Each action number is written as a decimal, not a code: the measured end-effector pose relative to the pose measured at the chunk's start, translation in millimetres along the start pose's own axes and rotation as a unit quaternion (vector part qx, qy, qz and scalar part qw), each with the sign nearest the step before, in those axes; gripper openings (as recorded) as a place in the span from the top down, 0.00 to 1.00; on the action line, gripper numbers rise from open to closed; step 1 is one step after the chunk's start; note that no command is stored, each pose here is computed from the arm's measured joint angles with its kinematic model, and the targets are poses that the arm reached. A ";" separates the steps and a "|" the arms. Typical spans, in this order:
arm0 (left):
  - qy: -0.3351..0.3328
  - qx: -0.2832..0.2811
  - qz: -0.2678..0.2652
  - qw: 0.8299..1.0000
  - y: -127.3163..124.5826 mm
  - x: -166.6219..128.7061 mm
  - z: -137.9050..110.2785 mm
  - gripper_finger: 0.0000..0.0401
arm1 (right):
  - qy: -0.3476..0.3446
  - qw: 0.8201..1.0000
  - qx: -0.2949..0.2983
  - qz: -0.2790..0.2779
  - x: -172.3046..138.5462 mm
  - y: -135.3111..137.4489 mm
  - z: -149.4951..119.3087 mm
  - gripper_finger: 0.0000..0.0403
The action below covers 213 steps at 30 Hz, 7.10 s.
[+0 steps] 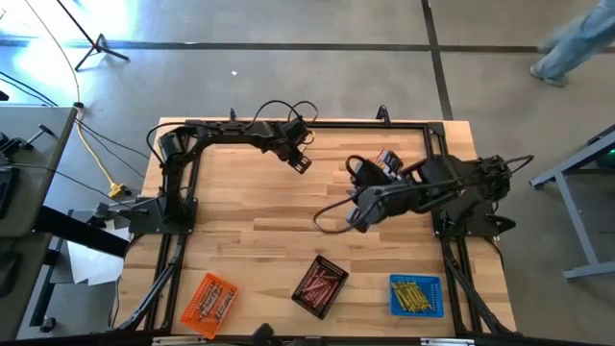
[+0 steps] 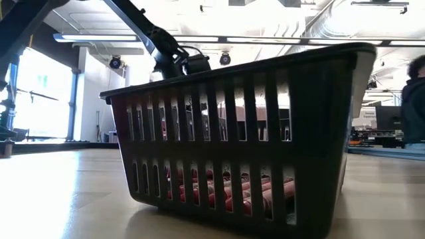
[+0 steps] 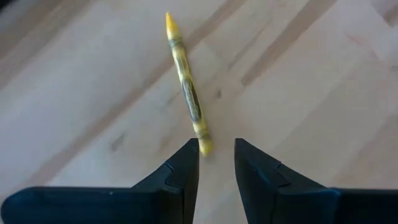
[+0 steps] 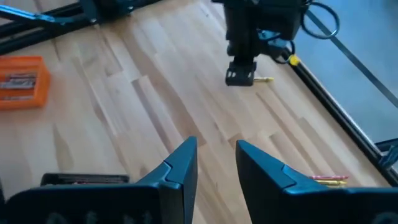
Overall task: Sort crayons
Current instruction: Put the yellow crayon into the blue bin, then put the red crayon into the black bin
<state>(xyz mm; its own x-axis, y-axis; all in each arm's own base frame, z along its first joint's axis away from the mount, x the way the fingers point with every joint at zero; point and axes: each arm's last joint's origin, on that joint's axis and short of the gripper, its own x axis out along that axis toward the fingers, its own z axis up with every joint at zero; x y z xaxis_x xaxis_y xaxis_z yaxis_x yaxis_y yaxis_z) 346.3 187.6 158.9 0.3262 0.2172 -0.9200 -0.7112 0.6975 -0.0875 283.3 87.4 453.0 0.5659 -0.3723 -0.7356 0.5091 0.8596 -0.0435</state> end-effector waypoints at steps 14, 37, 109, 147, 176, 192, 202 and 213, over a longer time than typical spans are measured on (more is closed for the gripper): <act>-0.026 0.062 0.004 0.998 12.5 20.9 8.5 0.77 | 0.013 0.998 0.048 -0.035 20.4 -28.7 19.4 0.76; 0.021 0.087 0.020 0.996 9.6 31.1 7.6 0.98 | 0.013 0.996 0.086 -0.008 16.4 -30.2 24.0 0.76; -0.290 -0.002 -0.373 0.881 -209.5 -170.7 -52.9 1.00 | -0.321 0.827 0.442 0.132 41.7 -32.2 -147.7 0.53; -0.287 0.059 -0.386 0.875 -205.0 -169.3 -47.3 0.78 | -0.262 0.845 0.423 0.193 61.7 -38.8 -128.1 0.98; -0.208 0.096 -0.439 0.868 -207.1 -166.2 -55.7 0.75 | 0.329 0.905 0.123 0.240 57.7 47.7 -290.6 0.97; -0.215 0.094 -0.434 0.870 -203.2 -164.8 -51.2 0.75 | 0.402 0.885 0.120 0.201 73.1 50.1 -294.5 0.85; -0.251 0.107 -0.363 0.891 -187.9 -135.4 -30.9 0.75 | 0.380 0.876 0.169 0.246 57.9 34.2 -269.5 0.81; -0.218 0.165 -0.249 0.929 -186.7 -40.7 -4.7 0.75 | 0.327 0.877 0.230 0.264 56.1 14.2 -240.8 0.81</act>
<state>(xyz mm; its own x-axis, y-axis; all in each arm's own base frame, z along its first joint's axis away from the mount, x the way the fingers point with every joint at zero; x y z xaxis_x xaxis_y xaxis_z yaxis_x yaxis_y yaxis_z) 462.9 45.3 210.9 0.8366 0.0171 -0.5476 -0.1982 0.9413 -0.2733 166.1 163.0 248.3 0.3846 0.4466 -0.8078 0.5808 0.5630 0.5879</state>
